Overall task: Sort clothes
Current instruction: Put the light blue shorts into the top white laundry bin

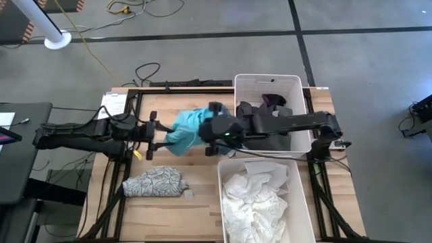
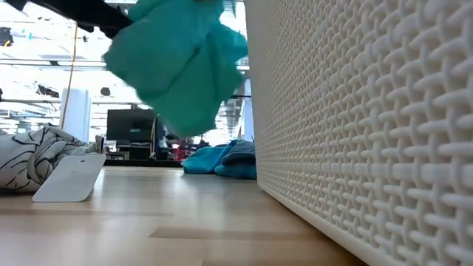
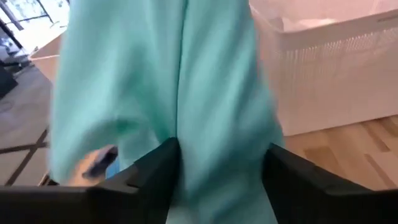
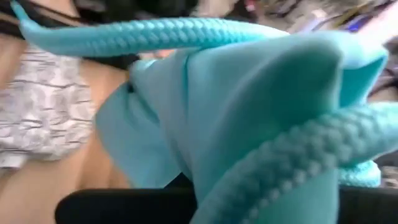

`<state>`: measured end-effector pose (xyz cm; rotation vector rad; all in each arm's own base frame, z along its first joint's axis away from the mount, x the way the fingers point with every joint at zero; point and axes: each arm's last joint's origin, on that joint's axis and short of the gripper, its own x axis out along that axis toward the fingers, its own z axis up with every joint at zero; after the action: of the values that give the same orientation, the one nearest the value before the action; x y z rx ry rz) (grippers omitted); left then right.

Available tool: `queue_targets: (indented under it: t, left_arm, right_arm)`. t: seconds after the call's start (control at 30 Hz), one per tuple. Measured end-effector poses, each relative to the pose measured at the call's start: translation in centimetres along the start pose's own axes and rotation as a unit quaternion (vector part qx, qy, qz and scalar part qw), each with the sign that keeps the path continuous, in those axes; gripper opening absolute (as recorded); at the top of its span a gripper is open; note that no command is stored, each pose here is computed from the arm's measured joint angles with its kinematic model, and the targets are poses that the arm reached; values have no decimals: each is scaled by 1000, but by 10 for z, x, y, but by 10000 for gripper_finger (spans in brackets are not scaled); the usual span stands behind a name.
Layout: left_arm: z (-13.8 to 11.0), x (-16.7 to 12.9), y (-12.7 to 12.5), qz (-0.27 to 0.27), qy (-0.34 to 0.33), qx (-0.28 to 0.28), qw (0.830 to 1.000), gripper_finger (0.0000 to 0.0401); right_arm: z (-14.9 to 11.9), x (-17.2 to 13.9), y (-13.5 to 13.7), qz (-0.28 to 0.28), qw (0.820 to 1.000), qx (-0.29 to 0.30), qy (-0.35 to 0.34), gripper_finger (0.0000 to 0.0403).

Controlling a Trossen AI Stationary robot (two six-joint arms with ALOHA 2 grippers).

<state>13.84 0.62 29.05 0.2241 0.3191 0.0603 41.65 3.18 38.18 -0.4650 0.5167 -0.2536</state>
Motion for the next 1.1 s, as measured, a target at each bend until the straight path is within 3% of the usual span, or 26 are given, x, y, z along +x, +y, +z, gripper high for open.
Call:
queue_targets:
  t: [0.3,0.57,0.83,1.0,1.1]
  left_arm:
    - [-13,-3,-3,-8,63,-40,997,219]
    - [-33,5,-8,-17,100,-60,993,220]
    - [-46,13,-12,-23,104,-66,992,220]
    - [-45,14,-11,-22,95,-69,993,220]
    - [-45,14,-11,-21,95,-70,993,220]
  right_arm:
    - [20,-96,-47,-151,988,14,-25,35]
    - [-1,-156,-90,-257,964,53,36,35]
    - [-56,-165,-117,-294,929,119,193,35]
    - [-81,-154,-119,-304,896,122,300,35]
    - [-88,-143,-118,-291,887,133,332,35]
